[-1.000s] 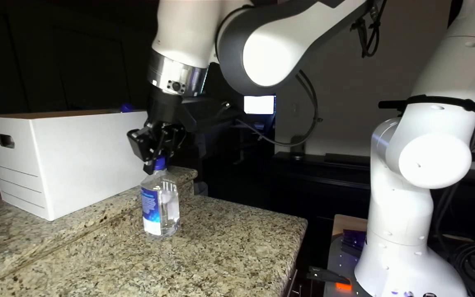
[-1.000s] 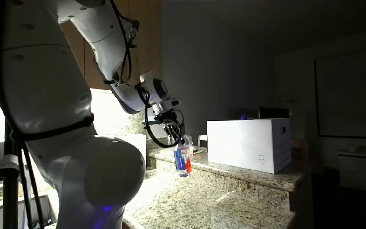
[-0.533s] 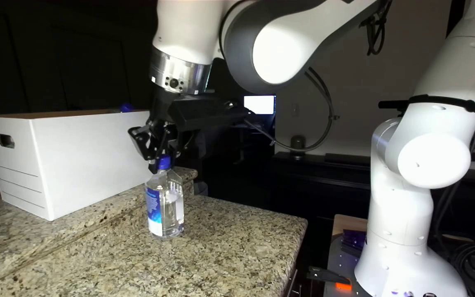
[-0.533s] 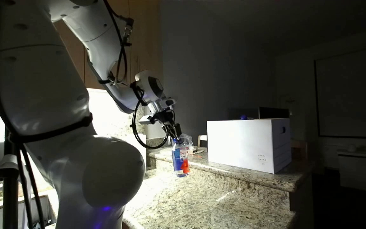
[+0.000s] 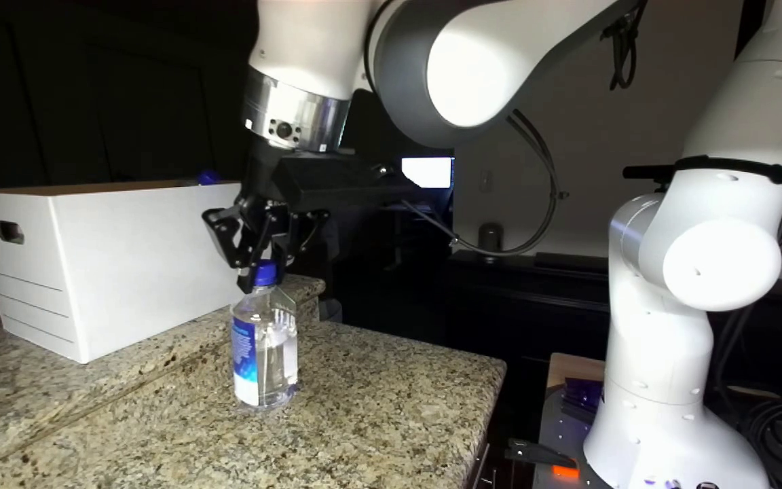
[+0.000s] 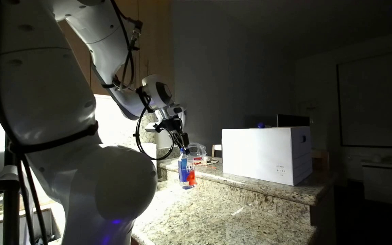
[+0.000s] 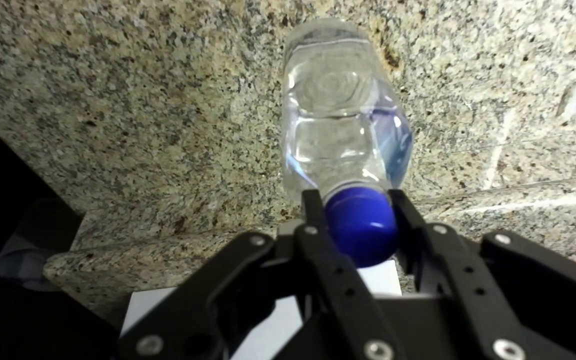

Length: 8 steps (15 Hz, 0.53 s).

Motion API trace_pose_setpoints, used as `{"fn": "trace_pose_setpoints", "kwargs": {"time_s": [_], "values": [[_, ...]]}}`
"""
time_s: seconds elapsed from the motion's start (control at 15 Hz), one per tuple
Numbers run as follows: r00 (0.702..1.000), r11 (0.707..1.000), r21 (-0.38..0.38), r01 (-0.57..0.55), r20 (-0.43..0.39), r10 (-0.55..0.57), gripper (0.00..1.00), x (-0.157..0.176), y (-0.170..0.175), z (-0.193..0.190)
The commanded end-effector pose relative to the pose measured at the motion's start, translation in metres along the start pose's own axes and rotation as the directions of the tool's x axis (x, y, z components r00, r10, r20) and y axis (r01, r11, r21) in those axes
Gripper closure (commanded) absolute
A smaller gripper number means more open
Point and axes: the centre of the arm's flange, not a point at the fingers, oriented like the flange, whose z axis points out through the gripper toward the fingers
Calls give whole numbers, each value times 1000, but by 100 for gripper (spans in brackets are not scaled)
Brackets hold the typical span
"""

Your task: Remove the water bottles from the box and put them on the counter

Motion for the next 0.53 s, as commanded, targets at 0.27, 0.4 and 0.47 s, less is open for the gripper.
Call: {"fn": "trace_pose_setpoints", "kwargs": {"time_s": [0.27, 0.4, 0.47], "values": [[998, 998, 53, -37, 56, 34, 65, -7, -7, -6], [998, 997, 59, -39, 61, 35, 65, -9, -8, -7], [997, 997, 60, -39, 62, 35, 65, -8, -8, -7]]}}
